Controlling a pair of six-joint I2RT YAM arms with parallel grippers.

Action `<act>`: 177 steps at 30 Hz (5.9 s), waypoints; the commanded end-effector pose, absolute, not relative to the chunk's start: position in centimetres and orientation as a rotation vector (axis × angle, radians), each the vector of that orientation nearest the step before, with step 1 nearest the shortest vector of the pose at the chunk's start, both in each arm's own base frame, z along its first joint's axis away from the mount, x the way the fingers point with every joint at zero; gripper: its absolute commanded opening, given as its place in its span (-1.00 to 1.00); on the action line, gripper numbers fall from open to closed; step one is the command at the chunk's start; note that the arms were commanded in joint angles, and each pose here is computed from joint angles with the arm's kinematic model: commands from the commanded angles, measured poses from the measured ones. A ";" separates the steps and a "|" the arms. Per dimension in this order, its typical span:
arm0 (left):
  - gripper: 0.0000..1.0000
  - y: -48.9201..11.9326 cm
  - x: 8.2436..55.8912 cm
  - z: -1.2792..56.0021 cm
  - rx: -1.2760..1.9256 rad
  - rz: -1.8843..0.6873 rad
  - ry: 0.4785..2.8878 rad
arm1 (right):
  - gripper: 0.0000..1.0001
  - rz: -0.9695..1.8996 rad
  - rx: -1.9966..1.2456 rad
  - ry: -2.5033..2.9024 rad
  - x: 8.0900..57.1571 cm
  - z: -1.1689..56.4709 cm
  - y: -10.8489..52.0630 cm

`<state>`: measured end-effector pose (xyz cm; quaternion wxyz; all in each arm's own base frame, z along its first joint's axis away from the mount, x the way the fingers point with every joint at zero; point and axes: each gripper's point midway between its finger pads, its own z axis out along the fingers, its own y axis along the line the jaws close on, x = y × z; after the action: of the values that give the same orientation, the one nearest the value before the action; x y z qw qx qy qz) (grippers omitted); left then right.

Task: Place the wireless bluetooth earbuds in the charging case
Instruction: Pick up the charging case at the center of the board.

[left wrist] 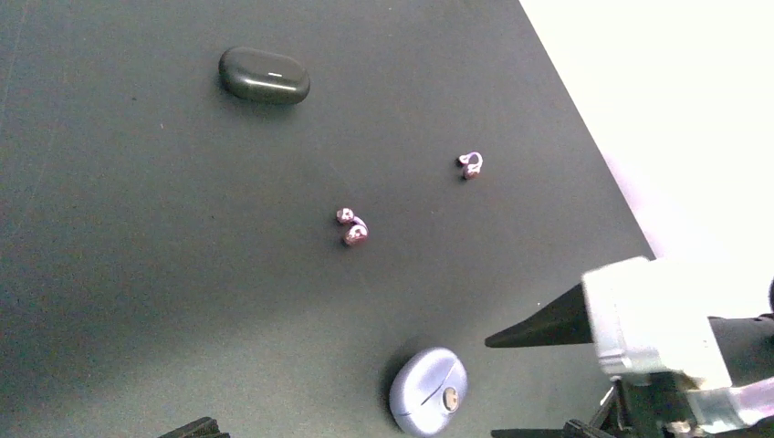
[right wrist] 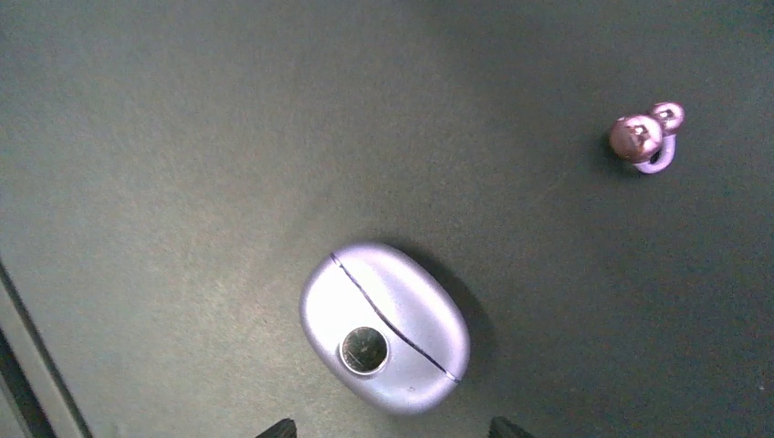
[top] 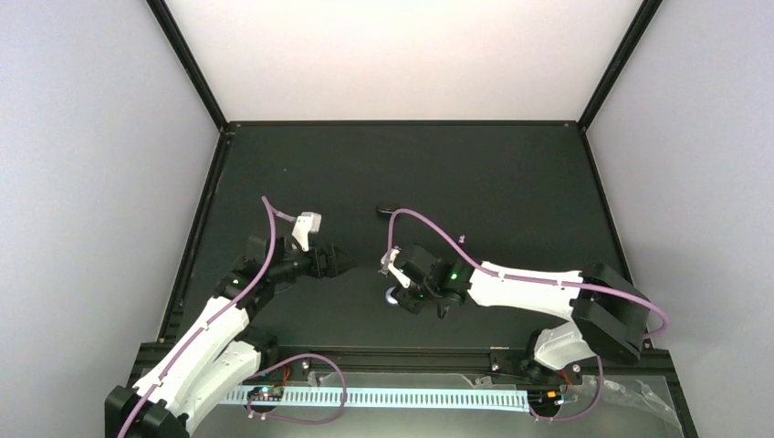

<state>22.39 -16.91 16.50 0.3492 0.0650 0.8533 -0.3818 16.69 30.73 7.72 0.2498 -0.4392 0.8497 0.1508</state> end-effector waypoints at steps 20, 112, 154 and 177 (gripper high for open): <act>0.97 -17.4 22.2 17.9 0.211 -1.014 2.166 | 0.81 0.781 -1.197 2.278 17.8 8.3 35.6; 0.73 -25.6 17.9 23.4 0.422 -1.448 2.039 | -0.35 0.537 -1.220 1.848 14.4 19.7 30.8; -0.26 -29.7 15.8 21.6 0.540 -1.568 2.138 | -0.38 0.524 -1.224 1.734 15.0 22.7 33.5; -0.97 -27.7 16.3 27.9 0.589 -1.434 1.830 | 0.67 0.778 -1.045 1.667 12.7 30.6 30.8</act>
<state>15.98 -28.28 23.11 0.2741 0.1973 0.7590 -0.5567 13.70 31.98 24.70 0.4505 -0.4726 0.7132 0.2549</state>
